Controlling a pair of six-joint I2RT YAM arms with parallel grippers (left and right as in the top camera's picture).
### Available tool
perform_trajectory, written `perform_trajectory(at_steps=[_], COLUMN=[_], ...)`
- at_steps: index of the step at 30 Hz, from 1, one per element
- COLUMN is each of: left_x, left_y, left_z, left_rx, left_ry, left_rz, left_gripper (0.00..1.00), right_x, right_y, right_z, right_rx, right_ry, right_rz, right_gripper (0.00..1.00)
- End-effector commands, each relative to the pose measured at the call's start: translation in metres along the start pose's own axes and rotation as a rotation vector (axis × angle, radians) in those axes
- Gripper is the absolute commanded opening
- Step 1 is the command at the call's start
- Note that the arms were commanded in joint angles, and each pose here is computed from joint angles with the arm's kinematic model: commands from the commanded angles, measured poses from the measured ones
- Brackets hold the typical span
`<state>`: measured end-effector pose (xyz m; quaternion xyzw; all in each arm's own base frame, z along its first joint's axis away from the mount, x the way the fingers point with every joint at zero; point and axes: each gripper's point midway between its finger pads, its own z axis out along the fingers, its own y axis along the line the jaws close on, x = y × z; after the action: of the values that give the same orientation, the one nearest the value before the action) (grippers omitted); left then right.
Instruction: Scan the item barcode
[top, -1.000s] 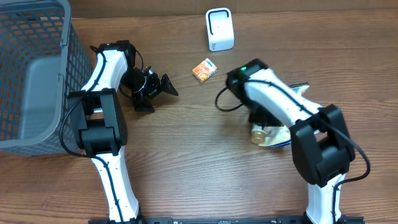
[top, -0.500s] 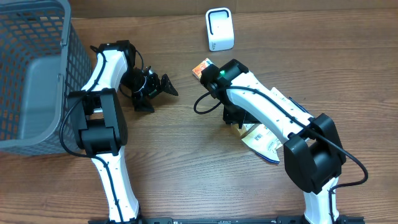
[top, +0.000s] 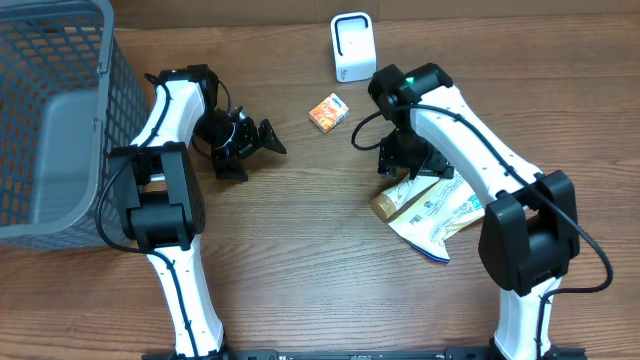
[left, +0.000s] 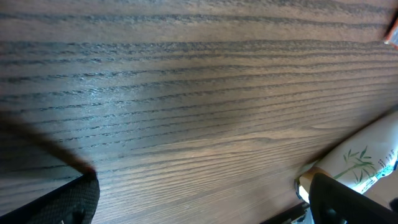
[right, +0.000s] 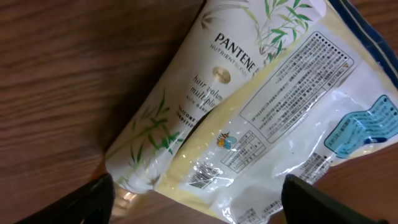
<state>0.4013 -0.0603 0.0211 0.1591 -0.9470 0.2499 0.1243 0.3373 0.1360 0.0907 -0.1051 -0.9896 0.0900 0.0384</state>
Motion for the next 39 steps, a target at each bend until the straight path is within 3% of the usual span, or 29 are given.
perform_trajectory(at_steps=[1, 6, 12, 16, 27, 34, 39], left_x=[-0.004, -0.006, -0.004, -0.004, -0.003, -0.003, -0.003], left_y=[0.011, 0.009, 0.009, 0.009, 0.009, 0.009, 0.009], left_z=[0.006, 0.006, 0.007, 0.007, 0.007, 0.007, 0.007], left_rx=[-0.067, -0.062, -0.069, -0.068, -0.070, -0.069, -0.069], left_ry=[-0.005, -0.013, -0.005, -0.006, -0.002, -0.002, -0.002], left_rz=[0.006, 0.001, 0.006, 0.009, 0.012, 0.011, 0.011], left_gripper=[1.00, 1.00, 1.00, 1.00, 1.00, 1.00, 1.00], right_x=[-0.009, -0.004, -0.005, -0.001, 0.025, 0.021, 0.005], right_y=[-0.007, -0.021, -0.070, -0.091, -0.113, -0.146, -0.121], right_z=[-0.007, 0.011, 0.022, 0.027, 0.092, 0.073, 0.042], right_rx=[-0.102, -0.046, 0.067, 0.051, 0.131, 0.263, 0.094], right_ry=[0.043, 0.075, 0.115, 0.191, 0.257, 0.240, 0.244], right_rz=[0.130, 0.161, 0.304, 0.207, 0.277, 0.338, 0.228], right_gripper=[0.82, 0.65, 0.66, 0.70, 0.69, 0.70, 0.72])
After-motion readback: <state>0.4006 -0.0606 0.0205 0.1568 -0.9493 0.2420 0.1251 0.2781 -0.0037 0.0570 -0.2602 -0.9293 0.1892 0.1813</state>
